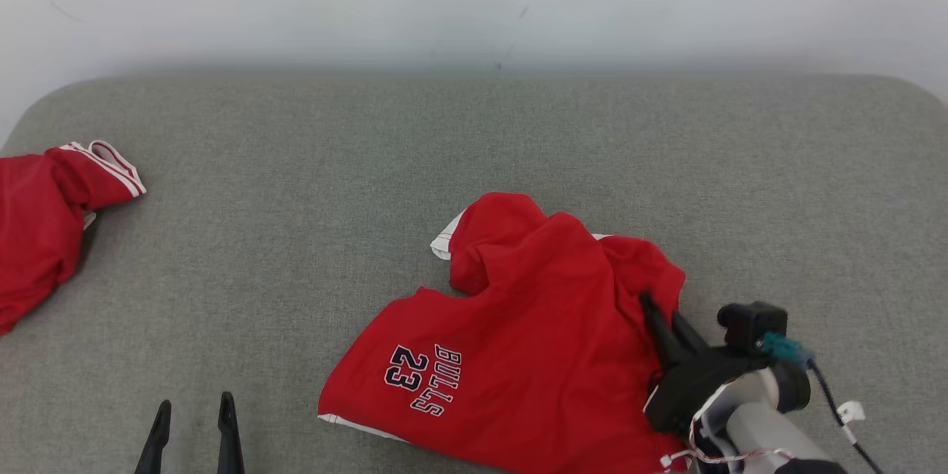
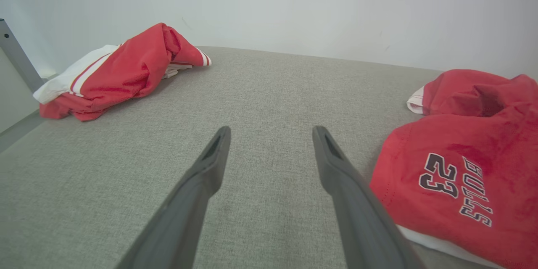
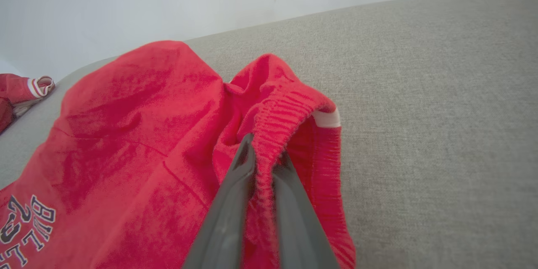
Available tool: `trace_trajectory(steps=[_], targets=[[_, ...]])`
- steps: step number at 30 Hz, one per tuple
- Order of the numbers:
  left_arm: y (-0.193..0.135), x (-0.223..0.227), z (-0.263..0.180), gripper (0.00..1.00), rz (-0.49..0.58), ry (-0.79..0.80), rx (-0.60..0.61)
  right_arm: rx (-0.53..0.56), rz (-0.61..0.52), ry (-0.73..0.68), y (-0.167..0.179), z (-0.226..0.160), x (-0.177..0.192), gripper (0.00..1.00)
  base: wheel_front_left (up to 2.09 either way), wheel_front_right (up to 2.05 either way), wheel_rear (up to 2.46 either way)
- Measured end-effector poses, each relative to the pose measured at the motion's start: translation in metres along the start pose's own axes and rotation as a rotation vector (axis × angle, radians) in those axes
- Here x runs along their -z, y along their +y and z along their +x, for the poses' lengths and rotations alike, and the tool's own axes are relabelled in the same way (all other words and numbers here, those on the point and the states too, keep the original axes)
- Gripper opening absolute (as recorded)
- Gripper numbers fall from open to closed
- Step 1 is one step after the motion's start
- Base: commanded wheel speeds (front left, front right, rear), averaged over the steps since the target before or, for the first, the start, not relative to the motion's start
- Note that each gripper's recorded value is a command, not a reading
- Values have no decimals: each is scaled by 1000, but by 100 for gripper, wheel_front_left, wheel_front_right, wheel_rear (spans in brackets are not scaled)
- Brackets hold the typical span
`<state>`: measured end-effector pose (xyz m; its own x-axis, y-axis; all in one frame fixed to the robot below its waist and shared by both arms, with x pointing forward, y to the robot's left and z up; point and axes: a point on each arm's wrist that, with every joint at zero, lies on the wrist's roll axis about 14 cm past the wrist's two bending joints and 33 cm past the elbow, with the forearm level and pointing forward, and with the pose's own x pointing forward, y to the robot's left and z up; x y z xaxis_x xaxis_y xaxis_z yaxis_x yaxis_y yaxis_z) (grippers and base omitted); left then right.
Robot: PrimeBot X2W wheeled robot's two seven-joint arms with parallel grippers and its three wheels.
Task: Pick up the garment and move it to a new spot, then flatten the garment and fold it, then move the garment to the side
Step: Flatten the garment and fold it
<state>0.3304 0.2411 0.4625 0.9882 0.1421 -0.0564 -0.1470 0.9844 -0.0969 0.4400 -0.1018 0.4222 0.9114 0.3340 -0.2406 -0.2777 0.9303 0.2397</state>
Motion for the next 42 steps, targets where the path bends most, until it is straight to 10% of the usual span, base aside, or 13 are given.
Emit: trace_trajectory(steps=[16,17,18,42], targets=[[-4,7,12,100,-24,21,5,14,-12,-69,-13,59,-61,0,0,0,0],[-5,7,13,100,-26,24,7,23,-15,-56,-15,60,-60,31,0,0,0],[-5,8,12,100,-27,25,7,25,-16,-46,-15,61,-58,100,0,0,0],[-37,11,2,100,-36,31,112,48,31,-261,-21,-38,-70,100,0,0,0]])
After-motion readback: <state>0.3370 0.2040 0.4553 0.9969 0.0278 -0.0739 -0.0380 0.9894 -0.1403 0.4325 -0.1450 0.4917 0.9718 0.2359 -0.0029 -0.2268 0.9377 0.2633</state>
